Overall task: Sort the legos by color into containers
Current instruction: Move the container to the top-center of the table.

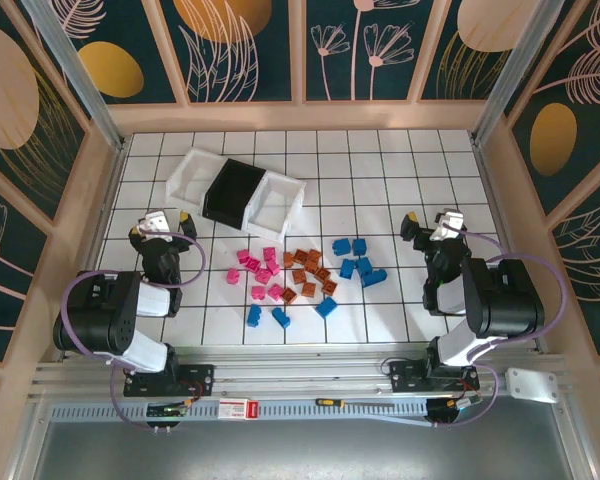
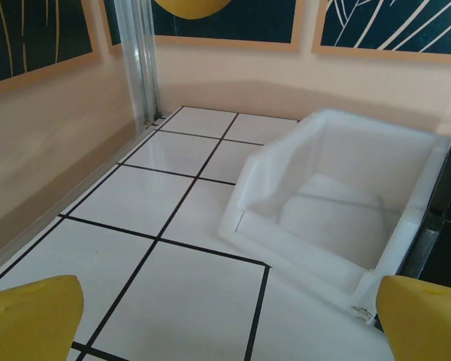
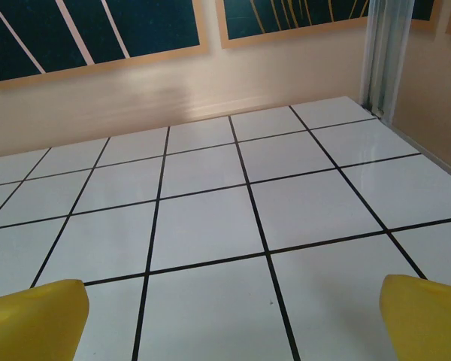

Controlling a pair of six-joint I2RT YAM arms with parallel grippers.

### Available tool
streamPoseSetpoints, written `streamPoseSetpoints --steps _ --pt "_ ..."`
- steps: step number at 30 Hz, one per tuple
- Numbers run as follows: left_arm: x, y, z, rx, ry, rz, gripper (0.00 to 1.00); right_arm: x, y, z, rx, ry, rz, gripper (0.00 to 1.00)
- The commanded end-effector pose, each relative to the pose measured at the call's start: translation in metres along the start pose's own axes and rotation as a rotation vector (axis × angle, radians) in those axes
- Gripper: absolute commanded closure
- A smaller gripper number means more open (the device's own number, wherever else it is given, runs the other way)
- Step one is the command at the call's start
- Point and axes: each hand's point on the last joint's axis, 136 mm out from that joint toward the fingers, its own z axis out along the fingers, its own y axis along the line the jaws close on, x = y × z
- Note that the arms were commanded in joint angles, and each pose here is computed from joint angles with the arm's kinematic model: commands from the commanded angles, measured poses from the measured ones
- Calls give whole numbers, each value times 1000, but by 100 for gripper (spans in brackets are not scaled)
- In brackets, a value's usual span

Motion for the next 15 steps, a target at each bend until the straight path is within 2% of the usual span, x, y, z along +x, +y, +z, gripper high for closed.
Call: streamPoseSetpoints --steps 1,15 --pt "-14 -2 -1 14 -56 -30 1 -7 3 3 -11 -24 -22 1" --pt "-14 -1 -1 12 -55 -29 1 -7 4 2 -13 -26 -22 1"
